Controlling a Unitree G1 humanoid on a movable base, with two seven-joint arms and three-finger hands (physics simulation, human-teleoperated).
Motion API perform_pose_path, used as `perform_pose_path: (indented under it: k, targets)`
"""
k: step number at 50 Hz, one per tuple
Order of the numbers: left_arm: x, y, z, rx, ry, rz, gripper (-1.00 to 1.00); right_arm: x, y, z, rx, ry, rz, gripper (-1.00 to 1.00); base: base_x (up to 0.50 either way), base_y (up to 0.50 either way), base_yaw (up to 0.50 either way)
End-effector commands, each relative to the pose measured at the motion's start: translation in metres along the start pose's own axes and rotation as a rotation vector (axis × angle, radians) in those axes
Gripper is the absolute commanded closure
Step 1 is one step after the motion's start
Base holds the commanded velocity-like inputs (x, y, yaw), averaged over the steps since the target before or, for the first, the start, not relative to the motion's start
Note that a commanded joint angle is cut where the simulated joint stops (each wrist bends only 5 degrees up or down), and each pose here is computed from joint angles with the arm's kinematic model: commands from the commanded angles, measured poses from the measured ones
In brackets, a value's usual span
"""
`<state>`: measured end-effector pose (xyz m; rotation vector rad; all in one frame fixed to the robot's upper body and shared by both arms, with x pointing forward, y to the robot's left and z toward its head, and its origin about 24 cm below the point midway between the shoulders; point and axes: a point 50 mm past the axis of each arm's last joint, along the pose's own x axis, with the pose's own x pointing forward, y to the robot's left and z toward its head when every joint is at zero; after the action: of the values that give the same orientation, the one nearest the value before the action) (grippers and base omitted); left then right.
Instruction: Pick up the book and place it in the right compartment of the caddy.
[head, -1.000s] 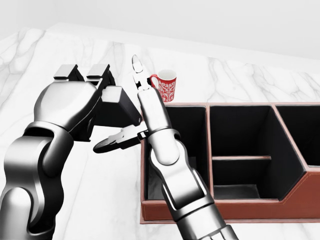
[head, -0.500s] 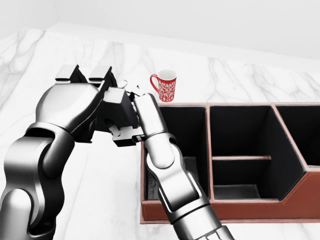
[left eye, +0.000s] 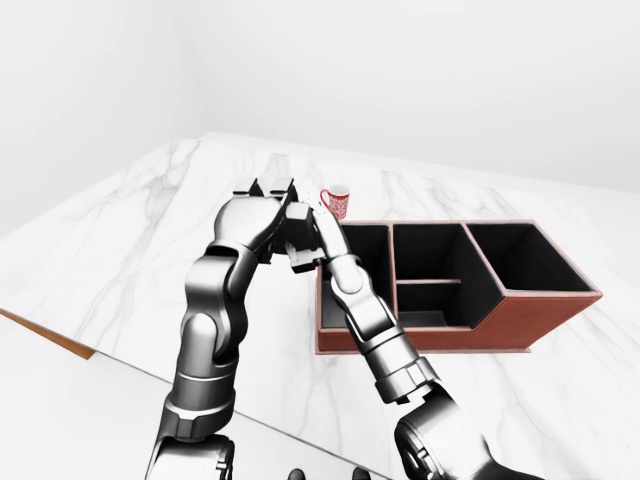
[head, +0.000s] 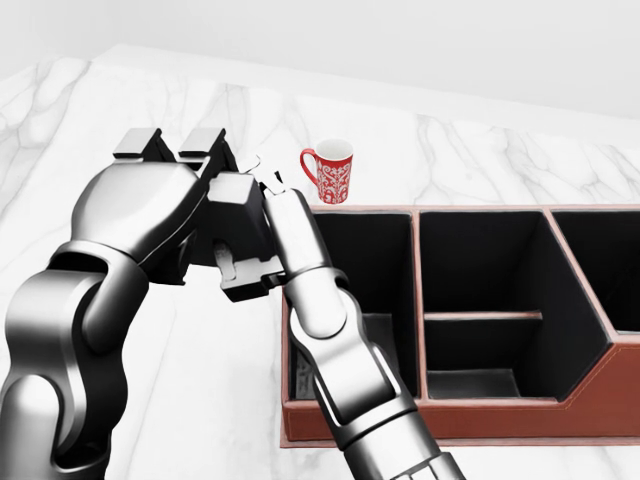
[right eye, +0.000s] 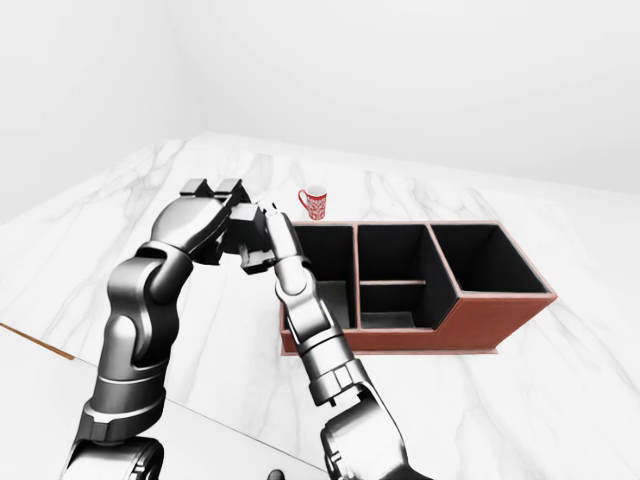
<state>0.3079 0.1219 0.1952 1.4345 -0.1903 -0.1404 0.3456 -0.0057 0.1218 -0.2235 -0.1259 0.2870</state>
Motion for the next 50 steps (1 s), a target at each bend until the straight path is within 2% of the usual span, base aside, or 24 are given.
perform_pose_path:
  k: [1, 8, 9, 11, 12, 20, 22, 24, 28, 39, 40, 42, 50]
  targets:
    - [-0.002, 0.012, -0.003, 0.053, 0.045, 0.078, 1.0, 0.0, -0.002, 0.012, 0.007, -0.051, 0.001, 1.0, 0.0, 0.0, 0.0]
    - [-0.003, 0.011, -0.004, 0.055, 0.046, 0.076, 1.0, -0.001, -0.001, 0.012, 0.008, -0.055, 0.002, 1.0, 0.0, 0.0, 0.0]
    - [-0.003, 0.007, -0.004, 0.062, 0.052, 0.049, 1.0, -0.002, -0.001, 0.012, 0.008, -0.054, 0.002, 1.0, 0.0, 0.0, 0.0]
    - [-0.004, 0.005, -0.005, 0.068, 0.058, 0.052, 1.0, -0.001, -0.001, 0.012, 0.007, -0.054, 0.002, 1.0, 0.0, 0.0, 0.0]
    - [-0.004, 0.004, -0.005, 0.069, 0.059, 0.034, -1.0, -0.001, -0.001, 0.012, 0.008, -0.054, 0.002, 1.0, 0.0, 0.0, 0.0]
    - [-0.003, 0.003, -0.006, 0.069, 0.065, 0.038, -1.0, -0.002, 0.0, 0.011, 0.008, -0.048, 0.002, 1.0, 0.0, 0.0, 0.0]
    - [-0.003, 0.003, -0.005, 0.069, 0.065, 0.038, -1.0, -0.003, 0.003, -0.009, 0.002, 0.031, 0.003, 1.0, 0.0, 0.0, 0.0]
    - [-0.002, 0.001, -0.006, 0.07, 0.068, 0.036, -1.0, -0.003, 0.003, -0.012, 0.001, 0.038, 0.004, 1.0, 0.0, 0.0, 0.0]
    - [-0.002, 0.001, -0.006, 0.07, 0.069, 0.032, -1.0, -0.002, 0.0, 0.01, 0.007, -0.047, 0.004, 1.0, 0.0, 0.0, 0.0]
    - [-0.002, 0.0, -0.007, 0.073, 0.071, 0.032, -1.0, -0.002, 0.0, 0.01, 0.005, -0.047, 0.006, 1.0, 0.0, 0.0, 0.0]
    - [-0.001, 0.0, -0.007, 0.072, 0.071, 0.033, -1.0, -0.003, 0.002, 0.0, 0.003, -0.005, 0.006, 1.0, 0.0, 0.0, 0.0]
    - [-0.001, 0.0, -0.006, 0.073, 0.071, 0.032, -1.0, -0.001, 0.0, 0.009, 0.005, -0.041, 0.006, 1.0, 0.0, 0.0, 0.0]
    - [-0.002, 0.001, -0.007, 0.075, 0.073, 0.034, -1.0, -0.002, -0.001, 0.01, 0.007, -0.047, 0.004, 1.0, 0.0, 0.0, 0.0]
